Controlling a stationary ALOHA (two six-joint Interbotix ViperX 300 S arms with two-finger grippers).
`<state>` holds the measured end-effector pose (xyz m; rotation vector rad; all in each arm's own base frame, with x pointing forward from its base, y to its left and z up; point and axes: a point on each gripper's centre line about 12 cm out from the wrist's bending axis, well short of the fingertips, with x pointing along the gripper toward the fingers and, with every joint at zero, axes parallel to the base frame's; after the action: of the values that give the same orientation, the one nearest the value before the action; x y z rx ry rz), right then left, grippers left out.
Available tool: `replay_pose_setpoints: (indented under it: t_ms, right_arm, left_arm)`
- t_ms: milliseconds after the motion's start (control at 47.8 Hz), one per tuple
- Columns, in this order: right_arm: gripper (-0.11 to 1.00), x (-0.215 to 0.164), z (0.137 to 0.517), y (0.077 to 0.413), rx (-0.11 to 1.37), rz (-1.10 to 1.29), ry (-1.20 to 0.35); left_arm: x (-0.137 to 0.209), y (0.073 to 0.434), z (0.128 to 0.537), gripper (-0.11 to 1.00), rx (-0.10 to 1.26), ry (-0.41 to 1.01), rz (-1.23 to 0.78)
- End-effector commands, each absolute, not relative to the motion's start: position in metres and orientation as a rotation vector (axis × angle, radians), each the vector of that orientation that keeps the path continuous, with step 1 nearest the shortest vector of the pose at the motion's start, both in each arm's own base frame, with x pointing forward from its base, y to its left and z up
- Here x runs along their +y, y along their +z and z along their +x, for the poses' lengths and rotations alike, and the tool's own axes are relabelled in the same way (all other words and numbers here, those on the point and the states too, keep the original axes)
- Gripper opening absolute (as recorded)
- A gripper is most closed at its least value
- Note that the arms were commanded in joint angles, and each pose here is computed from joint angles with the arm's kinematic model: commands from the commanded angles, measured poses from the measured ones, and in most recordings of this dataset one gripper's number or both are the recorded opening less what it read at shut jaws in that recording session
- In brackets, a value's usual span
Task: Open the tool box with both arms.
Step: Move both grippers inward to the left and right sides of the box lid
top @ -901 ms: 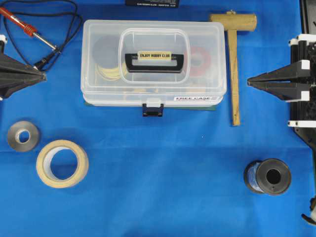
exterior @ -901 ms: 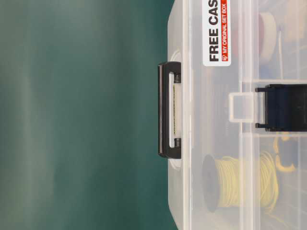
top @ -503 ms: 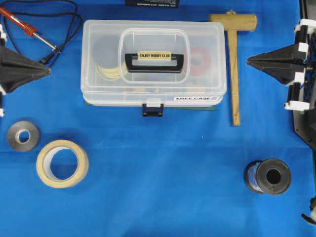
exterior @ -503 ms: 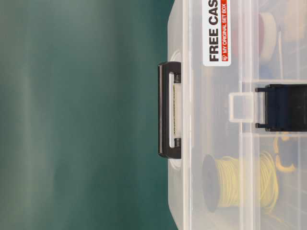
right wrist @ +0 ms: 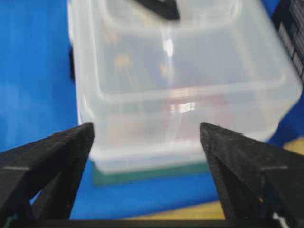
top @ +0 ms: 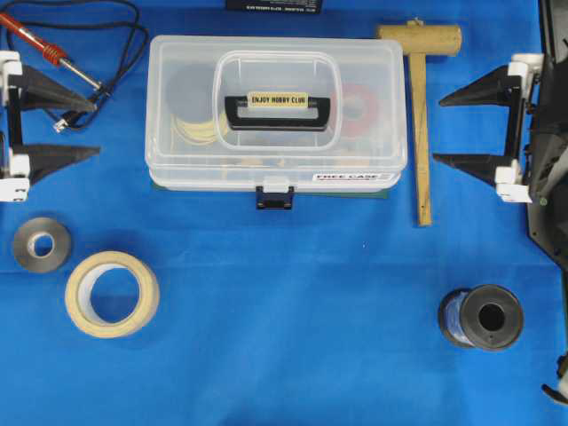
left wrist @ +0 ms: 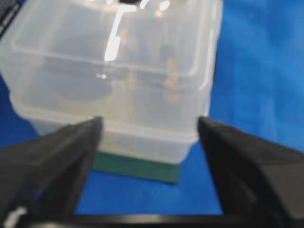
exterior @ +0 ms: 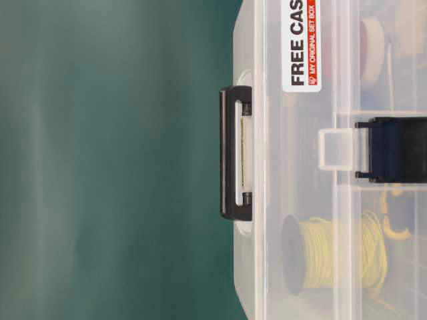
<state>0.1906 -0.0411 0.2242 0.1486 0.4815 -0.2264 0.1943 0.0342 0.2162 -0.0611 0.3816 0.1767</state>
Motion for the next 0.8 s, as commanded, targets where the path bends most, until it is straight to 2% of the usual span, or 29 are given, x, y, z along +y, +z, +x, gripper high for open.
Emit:
replay_pose_setpoints:
  t_ms: [0,63,251,503,775]
  right_arm:
    - [0.87,-0.045,0.191,0.221,0.517,0.158,-0.246]
    - [0.86,-0.050,0.190,0.216,0.546,0.164,-0.271]
    - [0.87,-0.067,0.193,0.197,0.632,0.157,-0.338]
    - [0.87,-0.075,0.213,0.186,0.634,0.153,-0.340]
    - [0.87,-0.077,0.235,0.189,0.597,0.142,-0.320]
  left_arm:
    - [0.037,0.216,0.198,0.84,0.394,0.186,-0.062]
    - [0.040,0.210,0.200,0.91,0.419,0.198,-0.067]
    - [0.047,0.194,0.211,0.92,0.491,0.220,-0.079]
    - [0.053,0.187,0.234,0.92,0.497,0.224,-0.078]
    - [0.056,0.185,0.250,0.92,0.503,0.226,-0.080]
